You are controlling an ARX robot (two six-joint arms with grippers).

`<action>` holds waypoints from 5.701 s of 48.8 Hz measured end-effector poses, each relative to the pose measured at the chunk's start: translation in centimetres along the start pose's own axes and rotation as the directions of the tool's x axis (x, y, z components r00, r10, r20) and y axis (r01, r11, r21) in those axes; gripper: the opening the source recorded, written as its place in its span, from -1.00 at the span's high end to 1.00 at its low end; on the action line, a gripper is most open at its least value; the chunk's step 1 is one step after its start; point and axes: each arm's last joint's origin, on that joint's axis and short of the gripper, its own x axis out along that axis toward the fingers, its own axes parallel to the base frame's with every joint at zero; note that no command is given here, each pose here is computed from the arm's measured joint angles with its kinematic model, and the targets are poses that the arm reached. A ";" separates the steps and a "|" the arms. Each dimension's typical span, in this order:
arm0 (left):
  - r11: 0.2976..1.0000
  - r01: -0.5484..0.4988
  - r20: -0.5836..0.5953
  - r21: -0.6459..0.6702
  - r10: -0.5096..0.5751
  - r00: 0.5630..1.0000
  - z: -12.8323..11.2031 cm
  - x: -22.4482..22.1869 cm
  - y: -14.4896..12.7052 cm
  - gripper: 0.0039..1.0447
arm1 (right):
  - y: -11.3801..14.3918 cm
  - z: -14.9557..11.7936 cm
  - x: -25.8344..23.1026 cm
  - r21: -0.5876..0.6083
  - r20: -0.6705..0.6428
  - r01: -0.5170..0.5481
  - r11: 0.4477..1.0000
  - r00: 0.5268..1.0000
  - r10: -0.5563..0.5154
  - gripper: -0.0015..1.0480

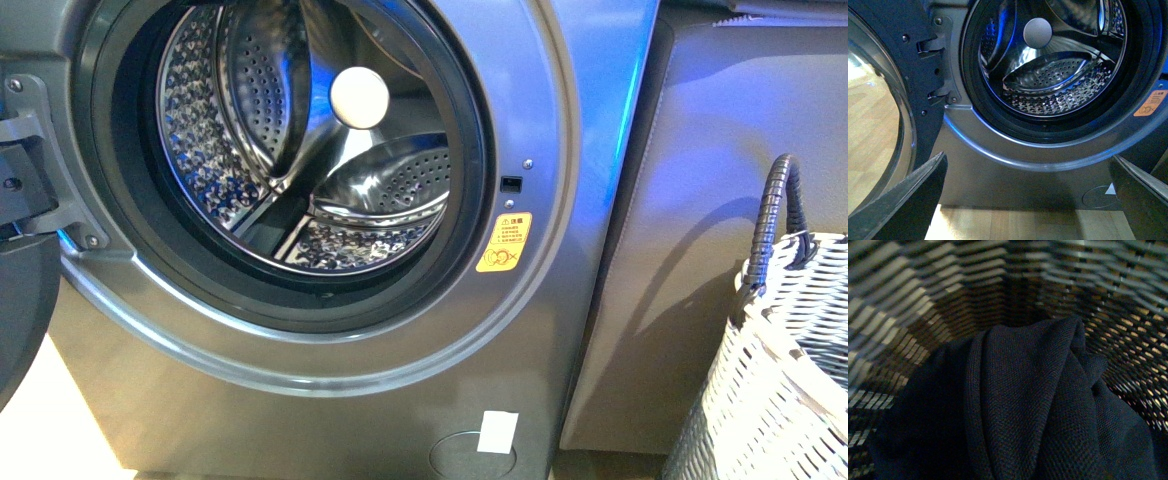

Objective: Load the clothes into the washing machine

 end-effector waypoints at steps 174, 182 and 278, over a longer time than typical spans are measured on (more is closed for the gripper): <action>1.000 0.000 0.000 0.000 0.000 1.000 0.0 0.0 0.0 -0.88 | 28.5 34.9 -38.3 -0.623 0.532 -0.541 0.565 0.237 0.813 0.88; 0.953 0.153 0.156 -0.261 -0.115 0.981 2.5 0.5 1.0 -0.88 | 28.5 34.9 -38.3 -0.623 0.531 -0.541 0.565 0.237 0.813 0.88; 0.404 0.913 0.311 0.059 -0.876 0.368 20.1 19.2 -13.9 -0.88 | 28.5 34.9 -38.4 -0.621 0.535 -0.540 0.568 0.238 0.811 0.88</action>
